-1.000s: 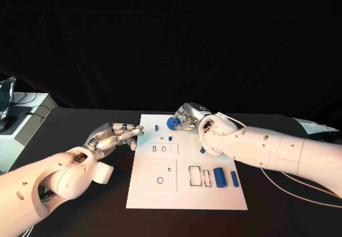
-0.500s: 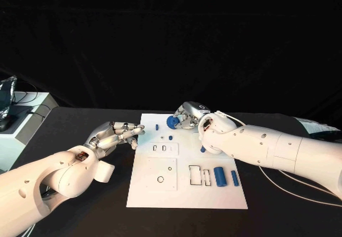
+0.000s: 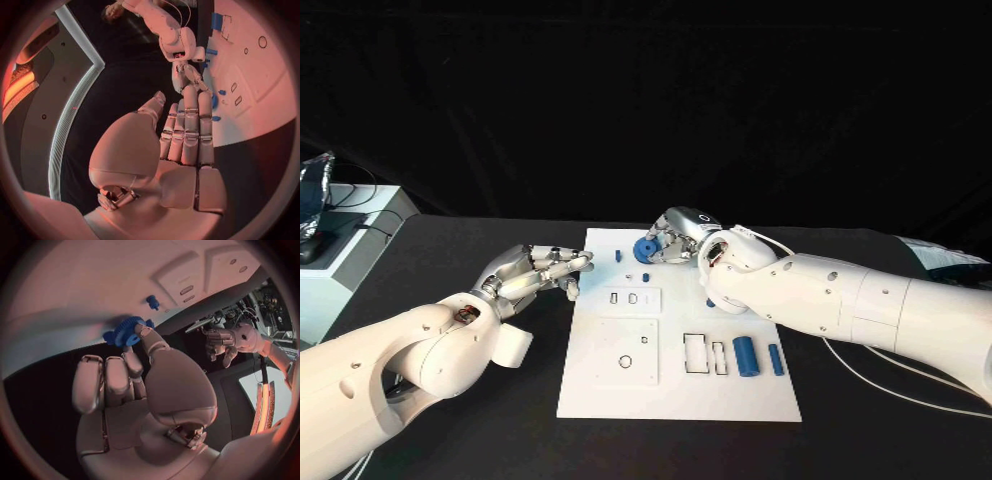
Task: Assemble the parts on the task board
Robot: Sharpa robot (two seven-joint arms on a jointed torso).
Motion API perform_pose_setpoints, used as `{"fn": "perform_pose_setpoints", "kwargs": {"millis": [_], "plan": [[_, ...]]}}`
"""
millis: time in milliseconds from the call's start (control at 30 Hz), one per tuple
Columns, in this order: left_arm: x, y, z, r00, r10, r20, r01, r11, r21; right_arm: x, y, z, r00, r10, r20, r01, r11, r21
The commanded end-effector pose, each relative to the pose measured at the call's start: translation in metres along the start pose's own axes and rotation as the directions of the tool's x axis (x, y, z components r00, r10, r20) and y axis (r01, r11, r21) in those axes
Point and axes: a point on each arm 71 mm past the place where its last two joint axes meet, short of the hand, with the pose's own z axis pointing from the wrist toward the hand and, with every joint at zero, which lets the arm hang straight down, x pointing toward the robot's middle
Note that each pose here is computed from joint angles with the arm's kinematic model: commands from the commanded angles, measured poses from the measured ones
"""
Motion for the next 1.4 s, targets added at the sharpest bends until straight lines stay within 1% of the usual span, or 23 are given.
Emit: {"fn": "perform_pose_setpoints", "kwargs": {"millis": [33, 300, 400, 567, 733, 1133, 1400], "plan": [[0.0026, -0.0009, 0.0005, 1.0, -0.003, -0.019, 0.003, 1.0, 0.007, 0.0039, 0.0009, -0.0008, 0.999, -0.011, -0.03, 0.011, 1.0, -0.011], [0.0024, -0.0008, 0.0005, 1.0, -0.003, -0.019, 0.003, 1.0, 0.007, 0.0038, -0.0012, -0.0001, 1.0, -0.015, -0.027, 0.015, 1.0, -0.002], [0.0022, -0.0007, 0.0005, 1.0, -0.003, -0.018, 0.003, 1.0, 0.006, 0.0034, -0.0021, 0.0006, 1.0, -0.017, -0.017, 0.017, 1.0, 0.005], [-0.0007, -0.001, -0.0014, 1.0, 0.001, -0.011, -0.001, 1.0, 0.005, 0.0024, -0.003, 0.001, 1.0, -0.019, 0.006, 0.019, 1.0, 0.017], [-0.0013, -0.0008, -0.0015, 1.0, 0.002, -0.01, -0.002, 1.0, 0.005, 0.0017, -0.0045, 0.0009, 1.0, -0.021, 0.017, 0.021, 0.999, 0.025], [-0.0007, -0.0005, -0.0007, 1.0, 0.001, -0.011, -0.001, 1.0, 0.005, 0.003, -0.0033, 0.0011, 1.0, -0.016, 0.005, 0.016, 1.0, 0.017], [-0.0007, -0.0003, -0.0005, 1.0, 0.001, -0.009, -0.001, 1.0, 0.003, 0.005, -0.003, 0.0006, 1.0, 0.018, -0.024, -0.018, 1.0, 0.012]]}}
